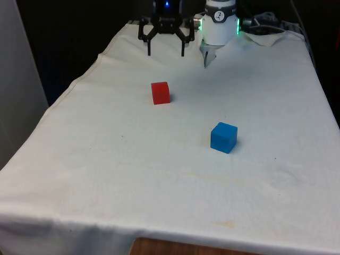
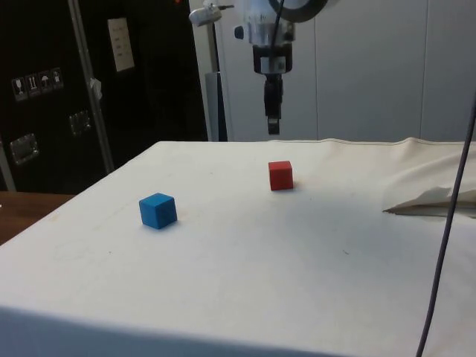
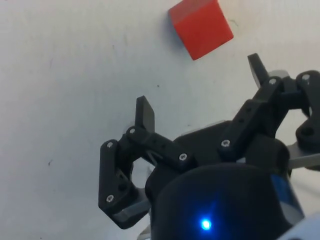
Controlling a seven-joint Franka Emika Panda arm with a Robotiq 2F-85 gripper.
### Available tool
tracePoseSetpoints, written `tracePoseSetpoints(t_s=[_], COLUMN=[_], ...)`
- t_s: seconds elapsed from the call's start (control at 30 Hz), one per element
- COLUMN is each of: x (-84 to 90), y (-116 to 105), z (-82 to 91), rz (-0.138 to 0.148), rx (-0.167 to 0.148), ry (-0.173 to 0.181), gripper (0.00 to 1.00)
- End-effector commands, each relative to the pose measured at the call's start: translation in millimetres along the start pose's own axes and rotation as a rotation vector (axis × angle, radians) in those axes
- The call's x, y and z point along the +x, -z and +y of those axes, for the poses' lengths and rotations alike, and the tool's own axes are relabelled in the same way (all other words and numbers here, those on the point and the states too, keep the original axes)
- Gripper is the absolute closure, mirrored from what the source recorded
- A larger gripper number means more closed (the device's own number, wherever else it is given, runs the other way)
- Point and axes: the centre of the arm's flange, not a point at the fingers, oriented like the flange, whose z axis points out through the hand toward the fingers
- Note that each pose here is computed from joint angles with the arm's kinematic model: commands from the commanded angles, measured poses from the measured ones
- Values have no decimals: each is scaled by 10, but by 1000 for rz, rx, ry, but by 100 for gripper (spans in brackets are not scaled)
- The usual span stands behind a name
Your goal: Stack the two cubes.
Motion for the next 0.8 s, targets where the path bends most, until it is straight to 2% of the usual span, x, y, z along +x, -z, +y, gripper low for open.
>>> tracePoseSetpoints(t_s=[0.0, 0.13, 0.17, 0.23, 0.47, 0.5, 0.53, 0.77], x=[-7, -15, -8, -18, -28, -31, -27, -32], y=[-40, -124, -115, -162, -345, -347, -360, -511], z=[6, 21, 28, 26, 19, 40, 16, 24], rz=[9, 7, -4, 6, -1, -13, -2, -6], rx=[4, 5, -1, 9, 33, 27, 34, 35], ry=[5, 10, 7, 11, 18, 17, 19, 25], gripper=[0, 0, 0, 0, 0, 0, 0, 0])
